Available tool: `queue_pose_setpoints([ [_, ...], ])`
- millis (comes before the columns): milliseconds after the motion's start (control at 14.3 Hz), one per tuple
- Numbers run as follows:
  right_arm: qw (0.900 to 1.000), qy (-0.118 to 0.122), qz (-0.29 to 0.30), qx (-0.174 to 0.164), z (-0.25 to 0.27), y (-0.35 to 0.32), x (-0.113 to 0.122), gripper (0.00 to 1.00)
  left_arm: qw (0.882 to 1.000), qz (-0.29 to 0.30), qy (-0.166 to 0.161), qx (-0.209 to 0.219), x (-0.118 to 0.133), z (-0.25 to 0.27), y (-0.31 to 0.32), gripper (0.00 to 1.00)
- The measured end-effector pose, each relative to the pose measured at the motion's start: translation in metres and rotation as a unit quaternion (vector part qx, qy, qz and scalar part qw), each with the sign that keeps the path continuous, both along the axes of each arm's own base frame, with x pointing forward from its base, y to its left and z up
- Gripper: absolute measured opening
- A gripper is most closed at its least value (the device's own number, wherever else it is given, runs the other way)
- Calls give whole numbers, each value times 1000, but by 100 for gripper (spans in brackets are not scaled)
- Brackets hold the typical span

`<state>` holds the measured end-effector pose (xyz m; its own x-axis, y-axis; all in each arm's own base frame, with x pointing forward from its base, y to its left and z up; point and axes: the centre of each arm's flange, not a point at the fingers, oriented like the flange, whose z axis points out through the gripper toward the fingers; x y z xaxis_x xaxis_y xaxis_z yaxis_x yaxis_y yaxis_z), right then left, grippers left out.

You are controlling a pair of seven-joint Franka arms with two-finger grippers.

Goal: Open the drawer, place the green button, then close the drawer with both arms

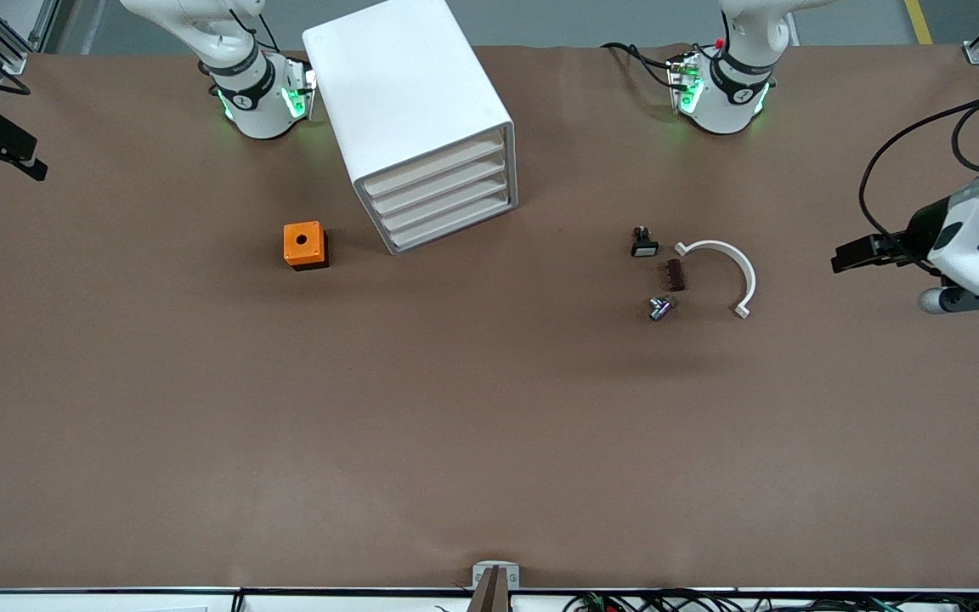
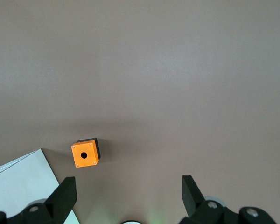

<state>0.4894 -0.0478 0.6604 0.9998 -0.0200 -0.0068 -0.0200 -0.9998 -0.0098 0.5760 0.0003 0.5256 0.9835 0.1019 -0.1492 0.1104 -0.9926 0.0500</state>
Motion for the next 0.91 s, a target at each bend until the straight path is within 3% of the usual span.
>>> queue_pose_setpoints([
  [629,1000,2,3,0,0,1,-1,100,1000,-2,-2,11,-4,6,-5,100],
  [909,1000,-6,21,-1,2,1,1,100,1000,1,-21,11,-10,27,-2,100],
])
